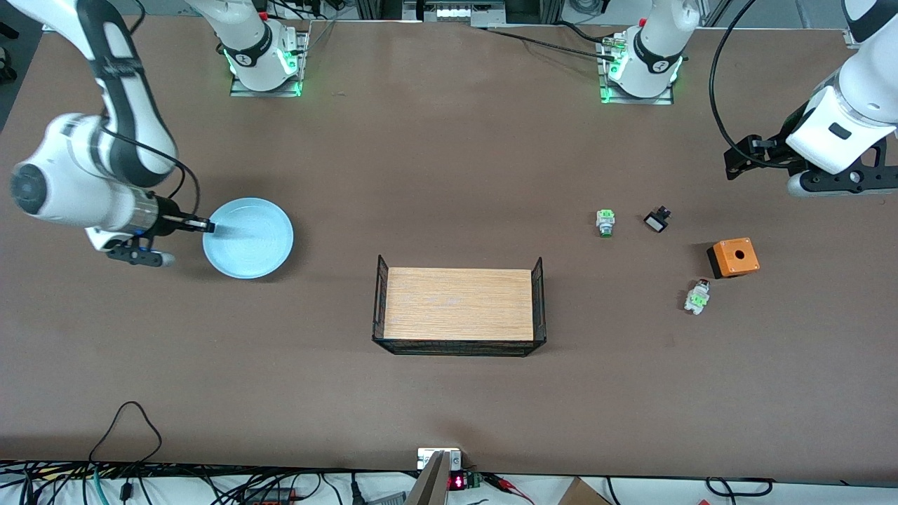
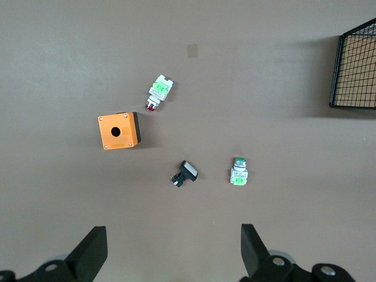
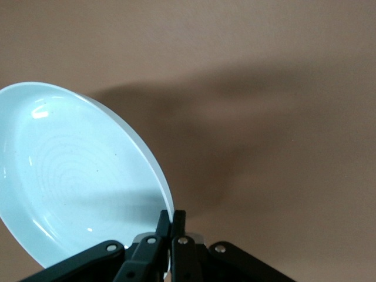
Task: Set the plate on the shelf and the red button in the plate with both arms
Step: 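Grasp the plate rim with the right gripper and lift it, then carry the plate with the right gripper over the wooden tray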
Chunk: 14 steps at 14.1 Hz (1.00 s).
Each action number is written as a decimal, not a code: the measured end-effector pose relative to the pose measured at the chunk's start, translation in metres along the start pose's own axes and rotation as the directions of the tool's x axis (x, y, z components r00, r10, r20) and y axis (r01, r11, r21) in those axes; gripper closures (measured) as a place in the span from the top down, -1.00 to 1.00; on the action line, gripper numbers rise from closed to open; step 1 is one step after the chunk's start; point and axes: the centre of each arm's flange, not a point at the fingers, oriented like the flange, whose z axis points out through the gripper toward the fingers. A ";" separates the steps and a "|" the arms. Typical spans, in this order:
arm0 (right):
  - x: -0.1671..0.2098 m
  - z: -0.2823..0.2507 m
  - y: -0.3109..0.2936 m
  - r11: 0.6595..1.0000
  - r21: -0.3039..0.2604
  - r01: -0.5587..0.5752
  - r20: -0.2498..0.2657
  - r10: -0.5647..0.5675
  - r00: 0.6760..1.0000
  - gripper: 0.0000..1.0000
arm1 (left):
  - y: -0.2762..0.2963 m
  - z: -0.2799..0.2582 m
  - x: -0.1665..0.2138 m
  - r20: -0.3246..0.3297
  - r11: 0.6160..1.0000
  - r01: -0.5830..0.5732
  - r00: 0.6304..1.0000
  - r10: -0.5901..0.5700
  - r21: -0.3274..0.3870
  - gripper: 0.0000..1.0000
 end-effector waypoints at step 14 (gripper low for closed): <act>-0.068 -0.164 -0.199 0.939 0.172 -0.300 0.005 0.303 0.953 -0.95 | -0.002 0.000 0.000 0.001 1.000 0.003 1.000 -0.003 0.000 1.00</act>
